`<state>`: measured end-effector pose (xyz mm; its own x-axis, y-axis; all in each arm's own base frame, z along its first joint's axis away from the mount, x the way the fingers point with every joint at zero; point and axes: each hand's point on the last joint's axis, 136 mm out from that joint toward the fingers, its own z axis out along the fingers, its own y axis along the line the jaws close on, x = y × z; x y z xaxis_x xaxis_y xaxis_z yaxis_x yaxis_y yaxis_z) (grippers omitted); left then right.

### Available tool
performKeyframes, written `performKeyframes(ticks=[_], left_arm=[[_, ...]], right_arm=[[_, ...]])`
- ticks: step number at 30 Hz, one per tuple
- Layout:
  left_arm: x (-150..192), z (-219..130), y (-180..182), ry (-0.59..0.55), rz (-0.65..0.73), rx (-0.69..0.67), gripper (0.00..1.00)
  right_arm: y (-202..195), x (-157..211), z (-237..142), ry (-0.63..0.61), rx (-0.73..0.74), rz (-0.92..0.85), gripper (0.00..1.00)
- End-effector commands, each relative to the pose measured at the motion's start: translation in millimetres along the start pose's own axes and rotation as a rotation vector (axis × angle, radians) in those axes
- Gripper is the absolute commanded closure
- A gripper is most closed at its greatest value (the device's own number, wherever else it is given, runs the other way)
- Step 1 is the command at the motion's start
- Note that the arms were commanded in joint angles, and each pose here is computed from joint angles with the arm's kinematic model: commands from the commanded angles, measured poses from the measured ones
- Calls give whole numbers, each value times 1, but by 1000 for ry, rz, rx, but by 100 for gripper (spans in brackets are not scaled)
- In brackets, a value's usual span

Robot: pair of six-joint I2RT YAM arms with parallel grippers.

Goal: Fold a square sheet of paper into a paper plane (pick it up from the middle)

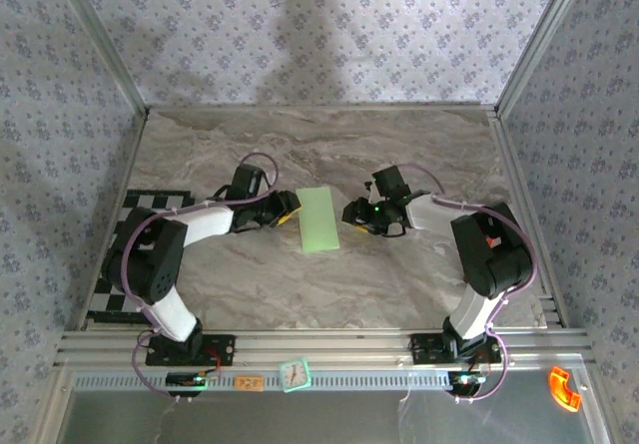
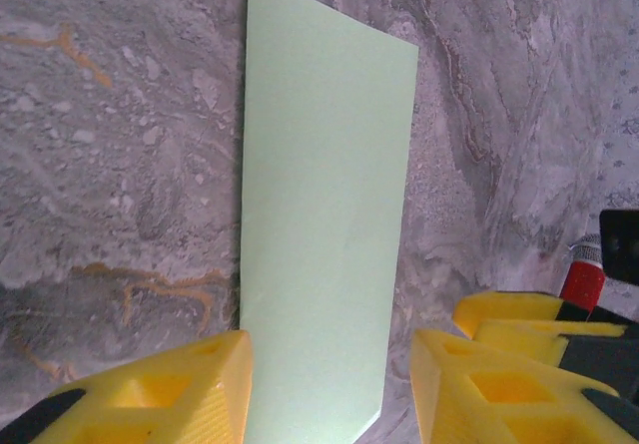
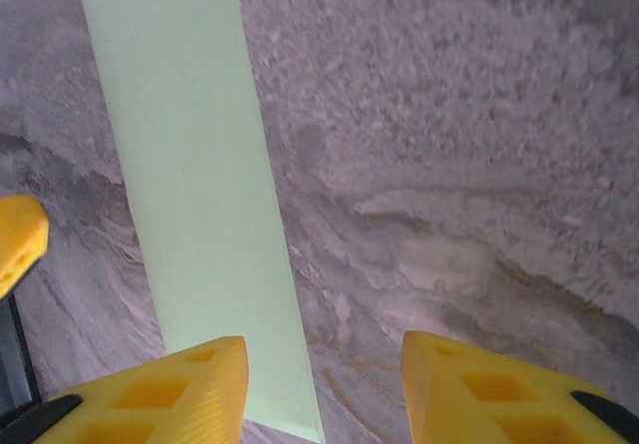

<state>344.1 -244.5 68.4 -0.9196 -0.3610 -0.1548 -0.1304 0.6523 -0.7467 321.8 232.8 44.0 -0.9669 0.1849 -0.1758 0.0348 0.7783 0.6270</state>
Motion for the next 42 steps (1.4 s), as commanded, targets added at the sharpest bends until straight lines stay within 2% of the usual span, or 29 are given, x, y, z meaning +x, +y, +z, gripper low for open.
performKeyframes(ticks=[1,7,13,21,33,42], left_arm=[[-5,5,-14,12,18,42,56],[-8,14,-24,25,37,78,65],[-8,27,-31,48,37,100,69],[-3,40,-5,73,-7,-9,73],[8,47,30,102,-75,-136,75],[11,49,38,113,-97,-158,76]], right_arm=[[10,7,-3,10,-43,8,53],[12,18,1,44,-53,2,58],[16,24,5,66,-63,-19,61],[20,31,8,92,-72,-25,66],[19,49,12,158,-77,-15,65],[17,56,17,191,-65,-18,65]])
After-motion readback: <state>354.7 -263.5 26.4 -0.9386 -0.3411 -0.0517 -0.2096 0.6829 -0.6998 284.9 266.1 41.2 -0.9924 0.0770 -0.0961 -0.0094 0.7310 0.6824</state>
